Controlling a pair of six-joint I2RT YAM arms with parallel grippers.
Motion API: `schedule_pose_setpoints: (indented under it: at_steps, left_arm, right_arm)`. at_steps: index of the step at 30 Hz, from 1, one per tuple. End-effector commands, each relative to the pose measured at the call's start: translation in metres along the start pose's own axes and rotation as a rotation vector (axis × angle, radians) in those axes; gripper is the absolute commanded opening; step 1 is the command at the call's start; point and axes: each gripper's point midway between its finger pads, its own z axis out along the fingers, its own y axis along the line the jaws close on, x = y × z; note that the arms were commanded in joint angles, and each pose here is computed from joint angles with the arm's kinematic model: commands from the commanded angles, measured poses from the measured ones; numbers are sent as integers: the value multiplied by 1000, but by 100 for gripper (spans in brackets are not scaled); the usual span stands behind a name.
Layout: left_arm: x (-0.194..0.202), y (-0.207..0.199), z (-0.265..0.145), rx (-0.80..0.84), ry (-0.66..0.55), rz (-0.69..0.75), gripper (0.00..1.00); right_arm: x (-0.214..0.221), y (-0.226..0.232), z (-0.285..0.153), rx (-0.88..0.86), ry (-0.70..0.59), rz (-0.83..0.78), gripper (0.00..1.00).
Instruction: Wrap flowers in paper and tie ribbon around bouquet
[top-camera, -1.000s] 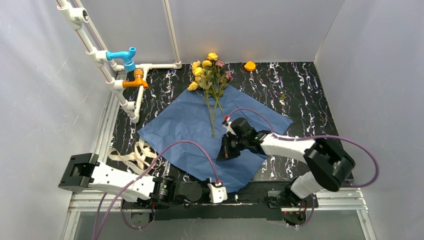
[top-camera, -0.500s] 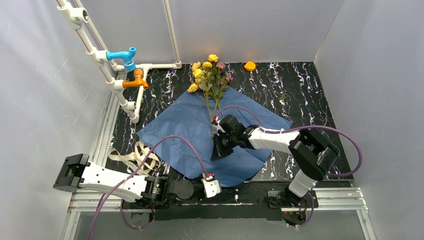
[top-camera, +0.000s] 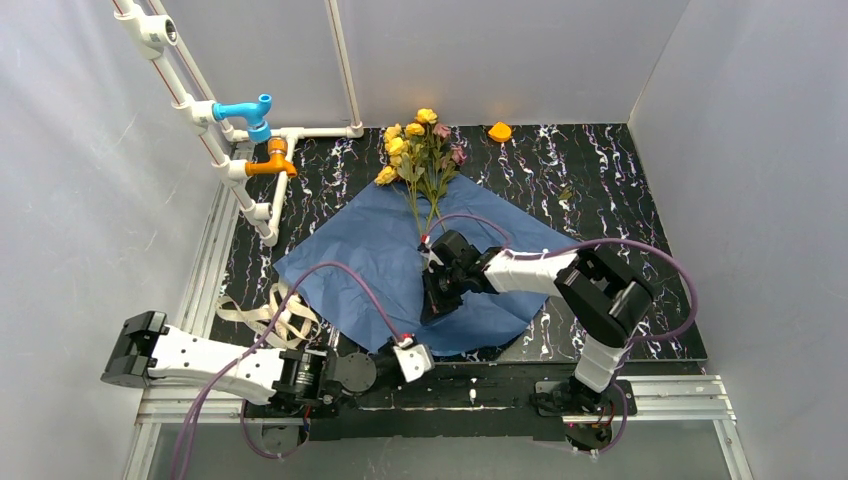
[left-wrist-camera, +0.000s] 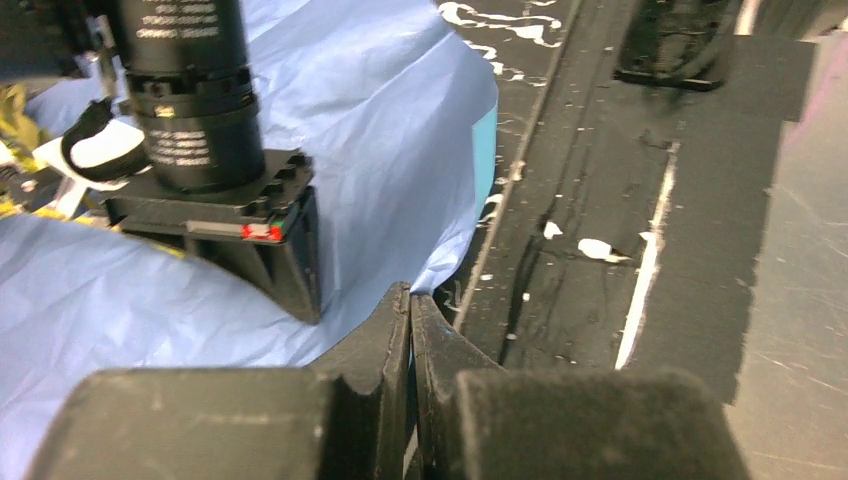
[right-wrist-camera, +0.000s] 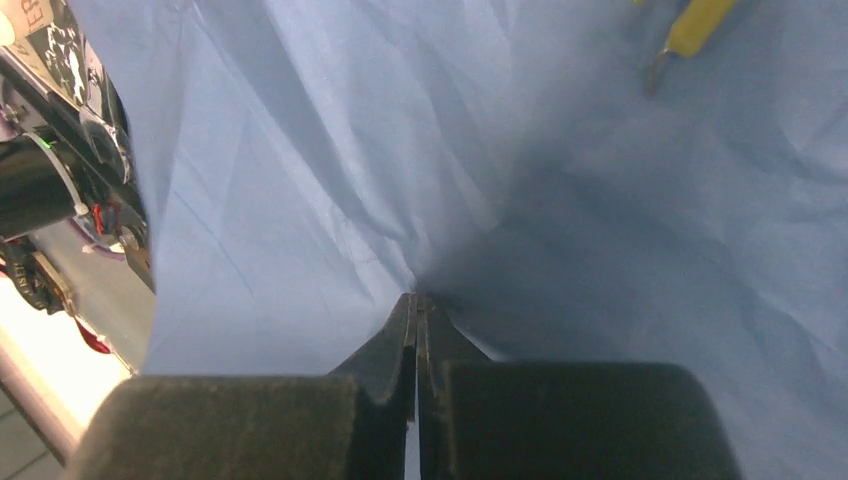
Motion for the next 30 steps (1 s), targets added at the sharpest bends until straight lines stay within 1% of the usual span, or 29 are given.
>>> schedule_pose_setpoints:
  at_steps: [1, 3, 4, 9, 12, 14, 16, 21, 23, 25, 28, 30]
  left_arm:
    - [-2, 27, 2, -106, 18, -16, 0]
    - [-2, 38, 3, -126, 36, -11, 0]
    - [-2, 43, 4, -130, 42, -17, 0]
    - [-4, 65, 10, -148, 71, -48, 0]
    - [-3, 75, 16, -163, 101, -54, 0]
    - [-3, 82, 22, -170, 117, -68, 0]
    - [-2, 90, 27, -188, 137, -73, 0]
    - [-3, 118, 34, -253, 164, -78, 0]
    - [-4, 126, 38, -254, 169, -85, 0]
    - [-4, 135, 41, -266, 181, -86, 0]
    - [3, 146, 45, -292, 211, -89, 0]
    - [6, 150, 48, -291, 221, -104, 0]
  right_arm:
    - [0, -10, -11, 57, 20, -4, 1]
    - [-22, -8, -30, 102, -29, -31, 1]
    - [-32, -9, -42, 129, -57, -39, 4]
    - [-77, -28, -103, 254, -204, -35, 37]
    - [-92, -52, -139, 377, -314, -15, 51]
    - [-97, -66, -162, 455, -394, -5, 55]
    - [-98, -68, -176, 479, -461, -23, 61]
    - [-87, -65, -197, 467, -551, -55, 76]
    - [-84, -59, -199, 428, -572, -75, 82]
    - [-80, -52, -198, 374, -590, -93, 86]
    - [-72, -45, -191, 304, -587, -109, 93]
    - [-64, -42, -182, 257, -564, -111, 98]
